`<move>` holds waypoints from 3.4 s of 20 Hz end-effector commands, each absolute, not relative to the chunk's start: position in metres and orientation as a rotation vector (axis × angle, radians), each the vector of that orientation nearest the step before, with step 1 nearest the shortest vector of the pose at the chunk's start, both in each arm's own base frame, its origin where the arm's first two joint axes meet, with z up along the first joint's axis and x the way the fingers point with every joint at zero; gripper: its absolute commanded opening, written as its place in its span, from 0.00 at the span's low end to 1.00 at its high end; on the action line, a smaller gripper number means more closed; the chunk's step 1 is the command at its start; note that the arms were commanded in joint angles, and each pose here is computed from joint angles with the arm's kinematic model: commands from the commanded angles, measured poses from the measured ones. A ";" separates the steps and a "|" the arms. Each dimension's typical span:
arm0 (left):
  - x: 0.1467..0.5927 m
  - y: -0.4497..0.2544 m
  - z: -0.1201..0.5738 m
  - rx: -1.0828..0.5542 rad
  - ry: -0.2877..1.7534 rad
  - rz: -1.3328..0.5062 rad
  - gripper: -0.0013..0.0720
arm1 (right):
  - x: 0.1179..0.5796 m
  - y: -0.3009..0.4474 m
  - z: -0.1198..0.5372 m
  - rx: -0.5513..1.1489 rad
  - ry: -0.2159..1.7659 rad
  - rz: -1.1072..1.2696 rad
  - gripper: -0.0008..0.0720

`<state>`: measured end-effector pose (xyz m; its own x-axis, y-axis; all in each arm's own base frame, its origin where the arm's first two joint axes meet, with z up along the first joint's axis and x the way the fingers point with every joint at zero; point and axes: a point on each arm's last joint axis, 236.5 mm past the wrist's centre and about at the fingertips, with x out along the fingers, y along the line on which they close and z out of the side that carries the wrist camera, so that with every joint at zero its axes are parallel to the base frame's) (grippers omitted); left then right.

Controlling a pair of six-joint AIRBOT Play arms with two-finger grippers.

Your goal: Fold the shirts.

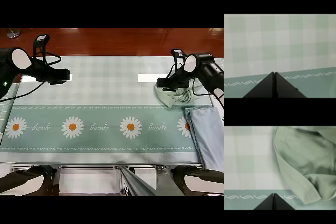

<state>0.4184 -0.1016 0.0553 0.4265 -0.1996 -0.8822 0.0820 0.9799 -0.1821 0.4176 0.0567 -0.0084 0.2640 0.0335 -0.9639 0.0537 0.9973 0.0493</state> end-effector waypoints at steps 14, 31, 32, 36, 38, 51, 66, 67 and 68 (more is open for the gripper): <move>0.419 -0.103 0.056 -0.127 1.114 -0.180 0.05 | 0.418 0.057 -0.008 0.079 1.301 -0.013 0.07; 0.482 -0.097 0.018 -0.126 0.989 -0.138 0.98 | 0.454 -0.119 -0.086 0.371 1.202 -0.495 0.87; 0.476 -0.096 0.007 -0.123 1.033 -0.135 0.98 | 0.449 -0.109 -0.099 0.418 1.254 -0.461 0.86; 0.458 -0.085 -0.008 -0.093 1.142 -0.126 0.98 | 0.454 -0.077 -0.089 0.505 1.307 -0.299 0.07; 0.450 -0.061 0.011 -0.076 1.167 -0.112 0.98 | 0.477 -0.073 -0.036 0.448 1.231 -0.209 0.07; 0.286 -0.111 0.089 -0.368 0.885 -0.342 0.97 | 0.411 0.066 0.437 -0.017 0.161 0.223 0.06; 0.299 -0.110 0.067 -0.437 0.932 -0.295 0.97 | 0.315 0.355 0.115 0.093 1.004 0.846 0.07; 0.300 -0.110 0.062 -0.437 0.949 -0.293 0.97 | 0.314 0.370 0.081 0.104 1.080 0.828 0.07; 0.300 -0.110 0.058 -0.421 0.959 -0.299 0.97 | 0.311 0.382 0.054 0.119 1.145 0.818 0.07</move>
<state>0.2993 -0.1099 0.0692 0.5725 -0.4261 -0.7005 0.0601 0.8739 -0.4824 0.3295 0.3359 0.1403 0.2912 0.6493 -0.7025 -0.6069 0.6931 0.3890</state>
